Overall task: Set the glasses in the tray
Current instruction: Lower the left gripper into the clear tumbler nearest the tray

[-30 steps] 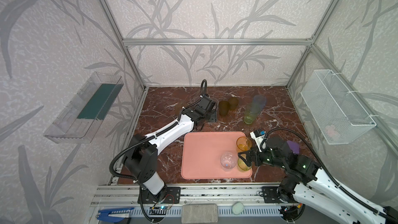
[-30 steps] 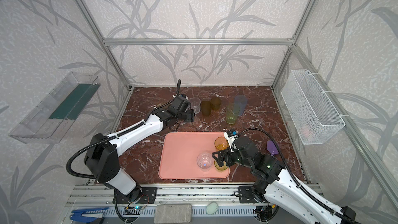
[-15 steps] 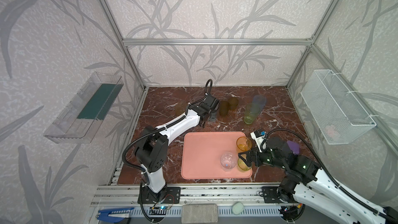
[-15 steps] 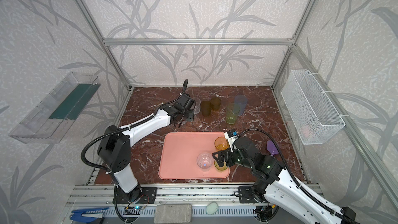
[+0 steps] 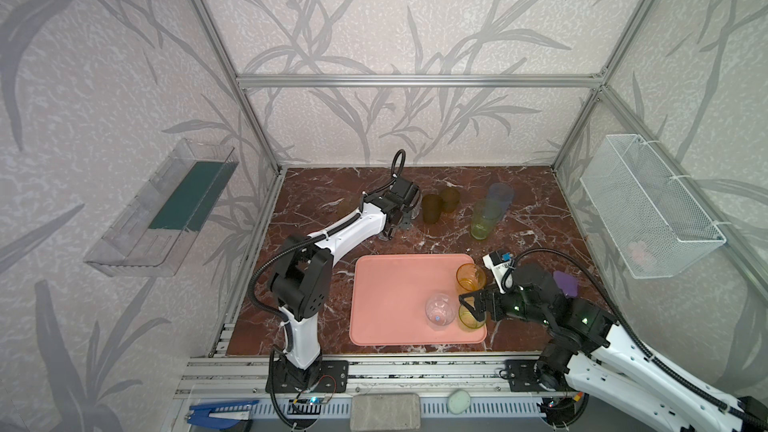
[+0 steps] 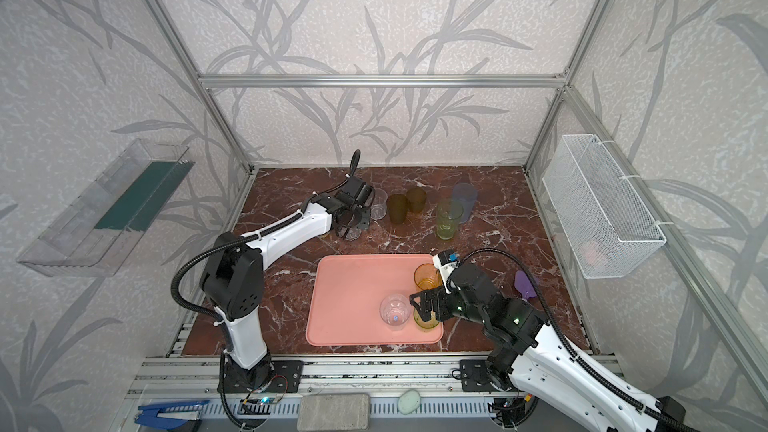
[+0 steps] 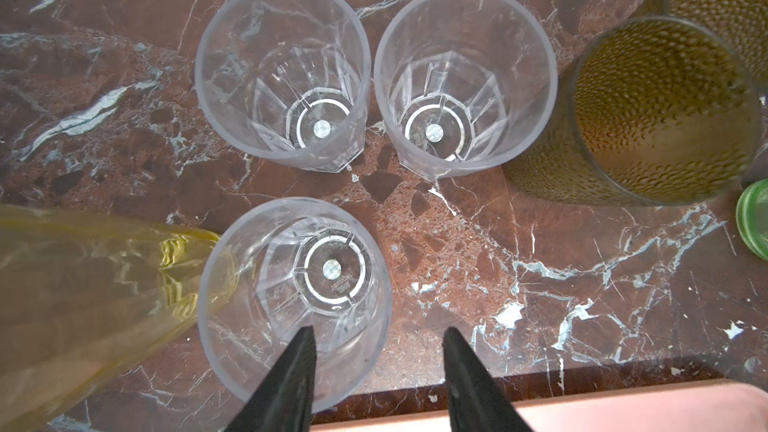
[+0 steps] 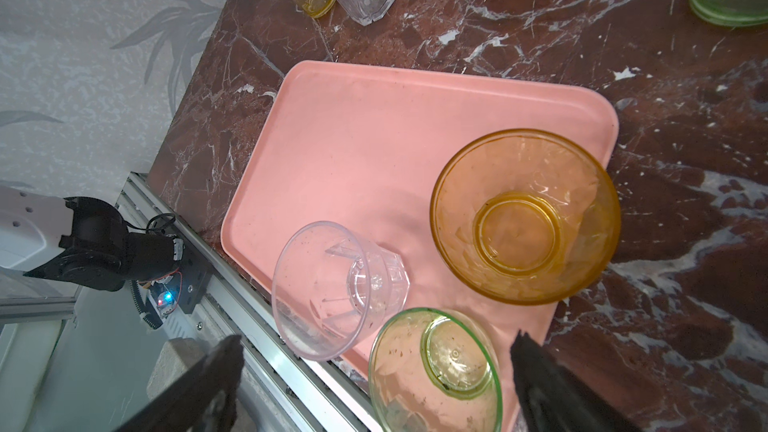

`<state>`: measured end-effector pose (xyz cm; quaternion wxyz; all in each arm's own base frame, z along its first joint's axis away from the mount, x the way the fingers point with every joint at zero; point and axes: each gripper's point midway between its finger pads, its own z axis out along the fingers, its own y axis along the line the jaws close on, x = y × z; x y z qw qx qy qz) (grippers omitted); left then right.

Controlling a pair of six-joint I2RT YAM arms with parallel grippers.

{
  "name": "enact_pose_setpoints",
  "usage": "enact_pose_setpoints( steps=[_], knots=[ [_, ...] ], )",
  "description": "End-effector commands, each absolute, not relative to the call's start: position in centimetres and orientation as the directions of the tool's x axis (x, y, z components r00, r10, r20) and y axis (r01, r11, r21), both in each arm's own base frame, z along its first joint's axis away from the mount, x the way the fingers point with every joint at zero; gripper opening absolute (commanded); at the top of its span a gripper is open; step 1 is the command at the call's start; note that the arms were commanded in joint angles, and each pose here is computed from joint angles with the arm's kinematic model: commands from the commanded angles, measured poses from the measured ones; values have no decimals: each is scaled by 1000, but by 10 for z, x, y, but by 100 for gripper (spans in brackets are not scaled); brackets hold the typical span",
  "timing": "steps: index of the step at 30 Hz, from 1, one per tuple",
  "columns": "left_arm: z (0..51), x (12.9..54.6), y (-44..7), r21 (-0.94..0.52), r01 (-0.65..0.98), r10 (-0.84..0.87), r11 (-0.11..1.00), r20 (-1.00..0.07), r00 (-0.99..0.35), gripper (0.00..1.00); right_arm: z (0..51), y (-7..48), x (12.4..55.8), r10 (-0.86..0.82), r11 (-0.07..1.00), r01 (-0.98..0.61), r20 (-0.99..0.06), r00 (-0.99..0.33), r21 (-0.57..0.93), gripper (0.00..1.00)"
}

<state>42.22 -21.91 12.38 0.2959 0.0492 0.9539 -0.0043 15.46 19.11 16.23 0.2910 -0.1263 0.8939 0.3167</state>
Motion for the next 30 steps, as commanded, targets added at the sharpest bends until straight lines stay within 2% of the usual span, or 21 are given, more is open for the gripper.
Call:
enact_pose_setpoints(
  steps=[1,7,10,17,28,30],
  knots=[
    [122,424,-220,39,110,114,993,-543,-832,46,156,189,155,-35,779,-395,-594,-804,488,99],
    [115,427,-227,25,130,124,991,-521,-845,42,155,188,154,-29,782,-386,-590,-807,490,99],
    [112,428,-228,36,134,134,990,-506,-852,37,154,187,154,-26,785,-381,-588,-808,489,99],
    [104,428,-229,56,152,160,987,-463,-872,34,155,188,155,-23,780,-385,-593,-805,492,99],
    [103,429,-228,64,149,162,987,-471,-867,19,153,188,156,-23,785,-379,-588,-809,491,99],
    [102,430,-228,67,150,164,986,-471,-867,12,154,188,156,-21,784,-378,-588,-809,492,99]
  ],
)
